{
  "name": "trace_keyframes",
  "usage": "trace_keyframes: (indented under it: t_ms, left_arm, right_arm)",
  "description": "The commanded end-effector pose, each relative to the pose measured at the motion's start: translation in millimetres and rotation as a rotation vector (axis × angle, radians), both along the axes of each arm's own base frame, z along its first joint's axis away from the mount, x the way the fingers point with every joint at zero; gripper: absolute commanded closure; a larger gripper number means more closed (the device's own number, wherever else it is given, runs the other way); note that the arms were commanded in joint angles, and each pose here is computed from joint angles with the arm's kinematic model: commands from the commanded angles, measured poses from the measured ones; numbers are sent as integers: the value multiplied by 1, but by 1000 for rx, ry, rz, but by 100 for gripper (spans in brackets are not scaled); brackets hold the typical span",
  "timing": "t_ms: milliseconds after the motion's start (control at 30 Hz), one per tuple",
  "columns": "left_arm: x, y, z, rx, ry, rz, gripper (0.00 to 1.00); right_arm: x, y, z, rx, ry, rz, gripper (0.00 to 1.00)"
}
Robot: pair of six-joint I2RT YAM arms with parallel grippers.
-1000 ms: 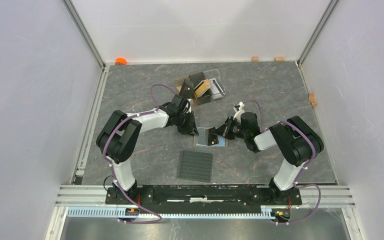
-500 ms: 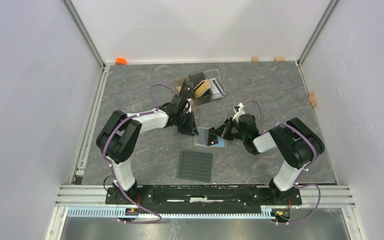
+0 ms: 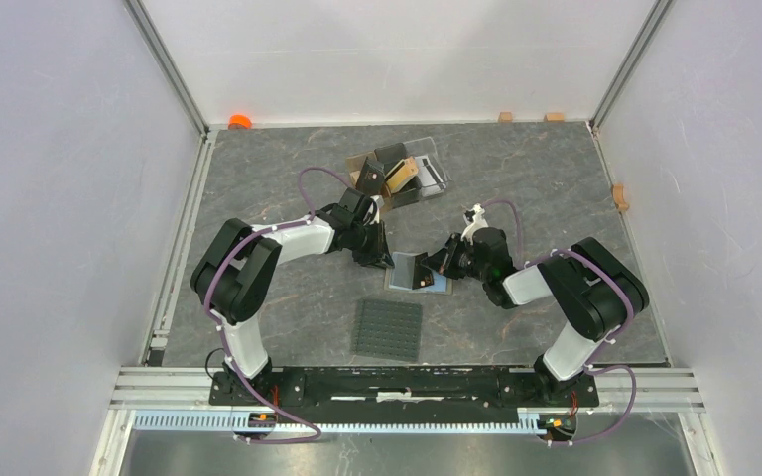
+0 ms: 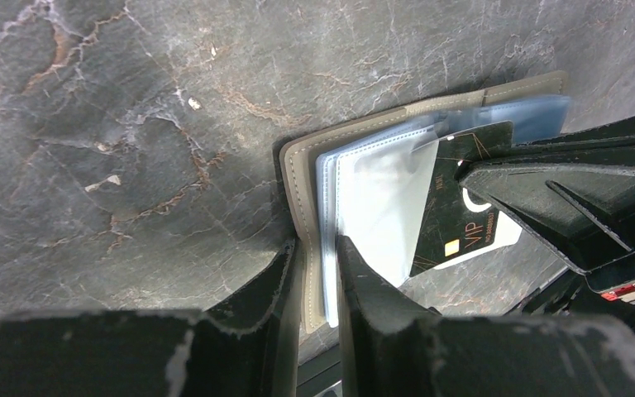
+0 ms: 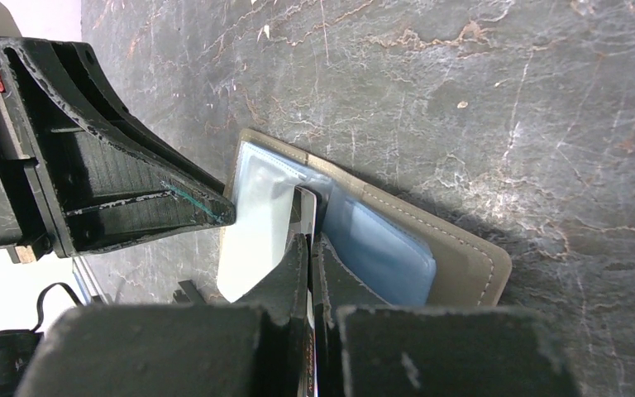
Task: Put the credit cards into the card holder
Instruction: Insert the credit card into the card holder.
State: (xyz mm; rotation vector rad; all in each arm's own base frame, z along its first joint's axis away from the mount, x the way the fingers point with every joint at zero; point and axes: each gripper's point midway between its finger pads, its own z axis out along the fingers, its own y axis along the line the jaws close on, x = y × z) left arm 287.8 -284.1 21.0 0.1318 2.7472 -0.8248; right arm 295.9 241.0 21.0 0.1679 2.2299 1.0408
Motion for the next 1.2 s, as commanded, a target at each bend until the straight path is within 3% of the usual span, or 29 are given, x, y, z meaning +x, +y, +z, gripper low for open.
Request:
trace_keyframes:
  t_ms: [0,400,800,1167]
  left_arm:
    - [-21,2,-13,19,62,-16,74]
    - [-26,-2,-13,-6,74,-11,74]
    - [-26,-1,-14,-2,72,-6,75]
    - [-28,-5,-11,-17,75,-8,75]
  right_arm:
    - [-1,-19,-24,-122,-7,-33,100]
    - [0,-21,-26,-105,-41,-66,100]
    - [9,-34,-28,-229,-77,-76,100]
    - [10,-26,-25,-230,-99,-72,100]
